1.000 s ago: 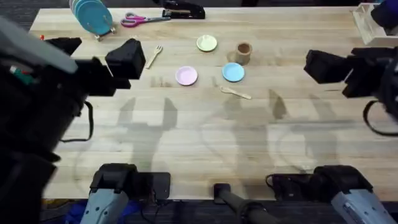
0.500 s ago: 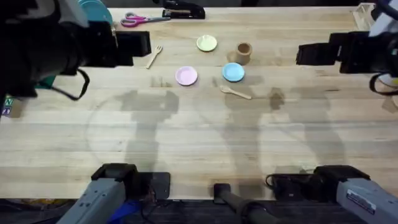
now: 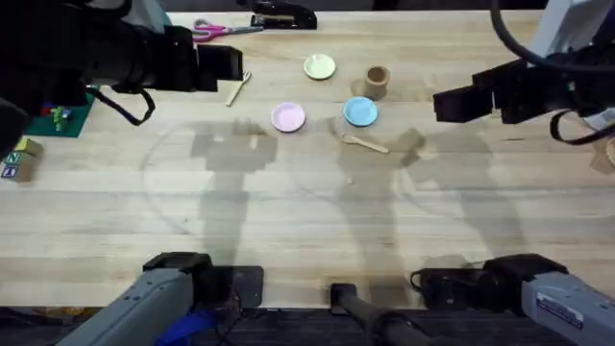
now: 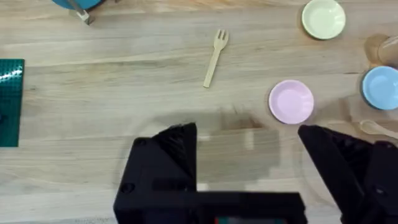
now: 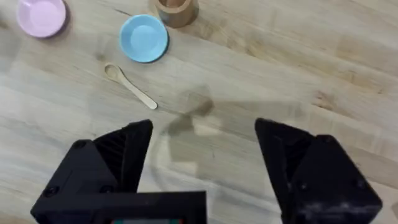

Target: Pick up a utensil and set it on the pink plate, then put the other utensil in the container.

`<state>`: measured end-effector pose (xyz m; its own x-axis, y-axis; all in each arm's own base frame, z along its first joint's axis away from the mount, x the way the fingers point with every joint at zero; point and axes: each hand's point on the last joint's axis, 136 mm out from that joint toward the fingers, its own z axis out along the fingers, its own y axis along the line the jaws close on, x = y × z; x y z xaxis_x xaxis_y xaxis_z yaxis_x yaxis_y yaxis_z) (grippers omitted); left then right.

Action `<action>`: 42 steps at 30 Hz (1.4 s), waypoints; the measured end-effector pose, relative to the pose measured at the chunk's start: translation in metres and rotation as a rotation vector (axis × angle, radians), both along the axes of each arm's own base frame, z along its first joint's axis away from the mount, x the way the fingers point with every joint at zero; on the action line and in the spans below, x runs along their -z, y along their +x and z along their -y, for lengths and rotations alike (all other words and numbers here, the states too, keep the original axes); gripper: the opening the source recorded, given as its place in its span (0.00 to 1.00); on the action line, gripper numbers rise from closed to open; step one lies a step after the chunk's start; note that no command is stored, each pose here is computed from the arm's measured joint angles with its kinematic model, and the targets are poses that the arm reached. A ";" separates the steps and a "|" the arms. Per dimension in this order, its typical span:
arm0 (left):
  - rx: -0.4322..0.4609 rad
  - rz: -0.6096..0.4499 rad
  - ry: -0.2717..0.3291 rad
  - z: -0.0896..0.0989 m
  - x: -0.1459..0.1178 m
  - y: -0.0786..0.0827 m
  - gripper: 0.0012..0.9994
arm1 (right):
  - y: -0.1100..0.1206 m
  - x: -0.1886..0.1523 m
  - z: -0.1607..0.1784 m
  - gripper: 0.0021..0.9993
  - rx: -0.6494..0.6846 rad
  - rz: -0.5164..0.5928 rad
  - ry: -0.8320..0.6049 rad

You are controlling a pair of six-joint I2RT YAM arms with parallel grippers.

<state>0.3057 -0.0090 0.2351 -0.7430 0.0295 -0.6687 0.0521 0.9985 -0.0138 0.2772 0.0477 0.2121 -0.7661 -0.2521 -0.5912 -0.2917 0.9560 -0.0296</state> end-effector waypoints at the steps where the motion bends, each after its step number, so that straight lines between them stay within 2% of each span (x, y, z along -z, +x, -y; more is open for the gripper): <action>1: 0.001 0.000 0.001 0.000 0.000 0.000 0.99 | 0.000 0.000 0.000 1.00 -0.004 0.001 -0.003; 8: 0.006 0.020 0.005 0.000 -0.003 0.004 0.99 | 0.000 0.000 0.000 1.00 -0.014 0.003 -0.011; 15: 0.106 0.029 0.071 0.003 -0.010 0.009 0.99 | 0.000 0.000 0.000 1.00 -0.018 0.003 -0.013; 20: 0.177 -0.022 0.123 0.004 -0.018 0.028 0.99 | 0.000 0.000 0.000 1.00 -0.019 0.003 -0.013; 24: 0.236 -0.082 0.137 0.008 -0.014 0.048 0.99 | 0.000 0.000 0.000 1.00 -0.019 0.003 -0.013; 33: 0.357 -0.240 0.136 0.016 0.028 0.089 0.99 | 0.000 0.000 0.000 1.00 -0.019 0.003 -0.013; 42: 0.392 -0.390 0.119 0.011 0.096 0.109 0.99 | 0.000 0.000 0.000 1.00 -0.018 0.003 -0.014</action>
<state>0.4152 -0.0199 0.1395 -0.8526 0.4114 -0.3224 0.4329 0.9014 0.0055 0.2772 0.0477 0.2121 -0.7592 -0.2741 -0.5903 -0.3092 0.9500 -0.0435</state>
